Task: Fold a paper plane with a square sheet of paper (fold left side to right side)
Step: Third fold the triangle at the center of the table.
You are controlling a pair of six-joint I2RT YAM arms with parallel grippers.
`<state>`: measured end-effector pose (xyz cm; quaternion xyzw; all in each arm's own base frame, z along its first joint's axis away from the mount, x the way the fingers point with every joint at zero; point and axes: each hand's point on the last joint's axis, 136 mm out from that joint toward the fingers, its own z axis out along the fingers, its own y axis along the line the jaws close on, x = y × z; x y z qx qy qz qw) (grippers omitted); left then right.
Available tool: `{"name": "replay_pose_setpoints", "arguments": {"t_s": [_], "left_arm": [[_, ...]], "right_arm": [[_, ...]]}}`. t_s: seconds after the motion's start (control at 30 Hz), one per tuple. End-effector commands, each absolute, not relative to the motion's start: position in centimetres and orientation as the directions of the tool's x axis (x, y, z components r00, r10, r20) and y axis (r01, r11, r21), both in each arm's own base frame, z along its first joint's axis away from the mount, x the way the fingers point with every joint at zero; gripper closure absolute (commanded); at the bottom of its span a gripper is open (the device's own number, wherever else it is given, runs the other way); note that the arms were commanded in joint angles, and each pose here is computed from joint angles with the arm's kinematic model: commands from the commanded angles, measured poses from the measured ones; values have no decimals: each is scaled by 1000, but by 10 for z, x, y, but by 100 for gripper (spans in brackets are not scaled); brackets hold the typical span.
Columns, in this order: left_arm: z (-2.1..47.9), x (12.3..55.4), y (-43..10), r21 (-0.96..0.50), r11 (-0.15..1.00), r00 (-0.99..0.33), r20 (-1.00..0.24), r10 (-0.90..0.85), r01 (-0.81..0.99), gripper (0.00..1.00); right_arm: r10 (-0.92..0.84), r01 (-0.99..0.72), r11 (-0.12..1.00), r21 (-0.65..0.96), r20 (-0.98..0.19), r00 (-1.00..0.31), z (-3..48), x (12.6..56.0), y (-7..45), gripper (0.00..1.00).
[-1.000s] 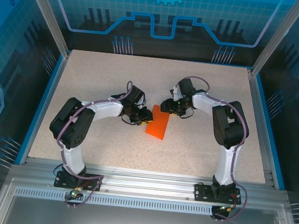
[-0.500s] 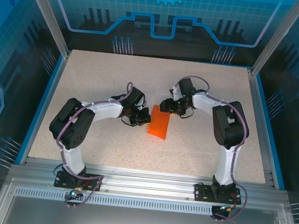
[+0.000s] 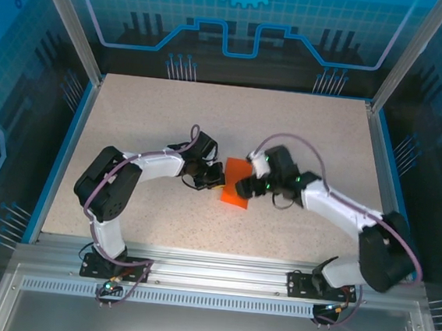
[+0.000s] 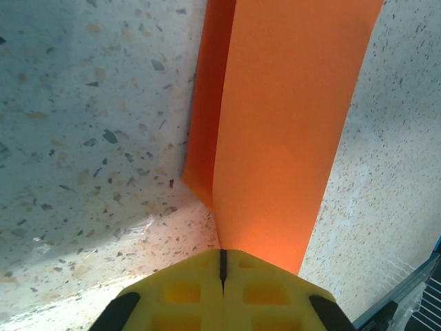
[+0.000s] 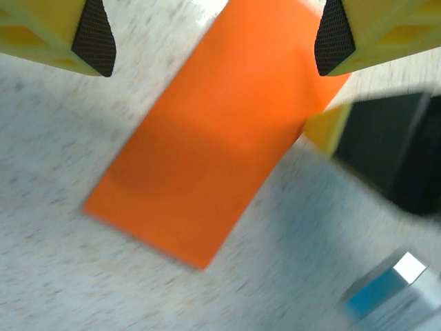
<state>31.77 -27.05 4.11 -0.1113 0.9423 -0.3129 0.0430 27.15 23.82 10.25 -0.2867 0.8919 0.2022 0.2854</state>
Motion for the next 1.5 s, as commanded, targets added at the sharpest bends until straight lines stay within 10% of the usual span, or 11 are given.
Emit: {"name": "replay_pose_setpoints", "arguments": {"t_s": [0.0, 0.63, 1.47], "left_arm": [[46, 315, -272, -591, 783, -970, -5, -242, -192, 97], [53, 312, -277, -583, 794, -975, -16, -223, -172, 98], [51, 313, -276, -570, 804, -975, -19, -220, -170, 93]], "right_arm": [[-533, -706, 707, -46, -691, -488, 97, 252, 240, 16], [-872, -659, 423, -622, -478, -108, 63, 243, 306, 16], [-867, -715, 417, -561, -481, -129, 58, 229, 299, 100]]}}
